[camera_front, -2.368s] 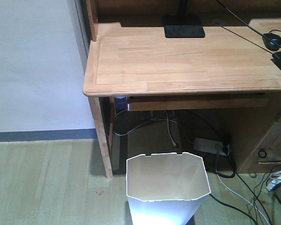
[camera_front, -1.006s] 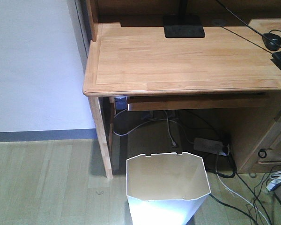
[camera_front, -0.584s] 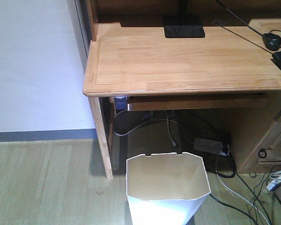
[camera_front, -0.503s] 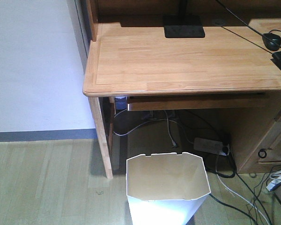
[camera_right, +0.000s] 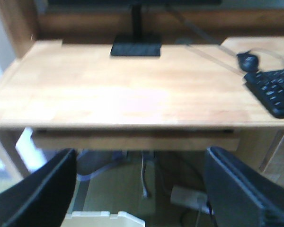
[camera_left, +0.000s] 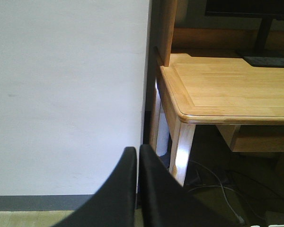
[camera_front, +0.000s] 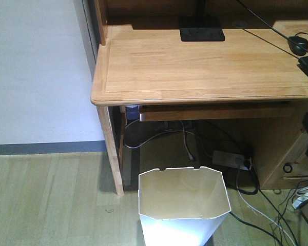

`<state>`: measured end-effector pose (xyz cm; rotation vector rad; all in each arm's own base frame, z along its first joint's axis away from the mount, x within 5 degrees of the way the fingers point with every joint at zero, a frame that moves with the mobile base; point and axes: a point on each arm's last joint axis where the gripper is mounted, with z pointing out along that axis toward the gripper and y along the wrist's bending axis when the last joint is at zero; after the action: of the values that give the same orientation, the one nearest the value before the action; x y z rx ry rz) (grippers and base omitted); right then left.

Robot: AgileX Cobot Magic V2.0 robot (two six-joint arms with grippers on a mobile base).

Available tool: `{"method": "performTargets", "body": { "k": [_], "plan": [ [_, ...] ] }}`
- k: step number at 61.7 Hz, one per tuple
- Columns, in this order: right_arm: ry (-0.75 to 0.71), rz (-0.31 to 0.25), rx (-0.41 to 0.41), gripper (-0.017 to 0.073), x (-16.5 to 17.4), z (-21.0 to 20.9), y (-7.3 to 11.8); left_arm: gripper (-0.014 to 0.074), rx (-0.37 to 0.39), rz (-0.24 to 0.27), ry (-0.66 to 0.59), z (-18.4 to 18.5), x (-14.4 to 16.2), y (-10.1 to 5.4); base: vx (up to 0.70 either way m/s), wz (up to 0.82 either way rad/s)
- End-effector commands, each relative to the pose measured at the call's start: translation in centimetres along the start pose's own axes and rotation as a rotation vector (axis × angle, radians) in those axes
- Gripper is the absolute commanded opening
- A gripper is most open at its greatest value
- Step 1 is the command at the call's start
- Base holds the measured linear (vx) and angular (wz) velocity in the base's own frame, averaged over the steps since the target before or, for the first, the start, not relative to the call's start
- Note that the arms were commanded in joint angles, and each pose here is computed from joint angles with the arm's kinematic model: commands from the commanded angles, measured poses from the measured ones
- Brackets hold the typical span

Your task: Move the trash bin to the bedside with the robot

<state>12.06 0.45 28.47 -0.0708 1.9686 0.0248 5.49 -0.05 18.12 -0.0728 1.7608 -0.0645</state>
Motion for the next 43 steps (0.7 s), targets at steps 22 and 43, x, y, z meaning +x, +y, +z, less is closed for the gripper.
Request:
{"method": "performTargets", "body": {
  "k": [22, 43],
  "plan": [
    [0.290, -0.034, -0.051, 0.0547, -2.9, 6.9, -0.2, -0.0006, 0.004, -0.010, -0.072, 0.0, -0.3, 0.0, 0.00, 0.00],
    [0.543, -0.039, -0.111, 0.0547, -0.6, 14.7, -0.1, -0.0006, 0.004, -0.010, -0.072, 0.0, -0.3, 0.0, 0.00, 0.00]
  ]
}}
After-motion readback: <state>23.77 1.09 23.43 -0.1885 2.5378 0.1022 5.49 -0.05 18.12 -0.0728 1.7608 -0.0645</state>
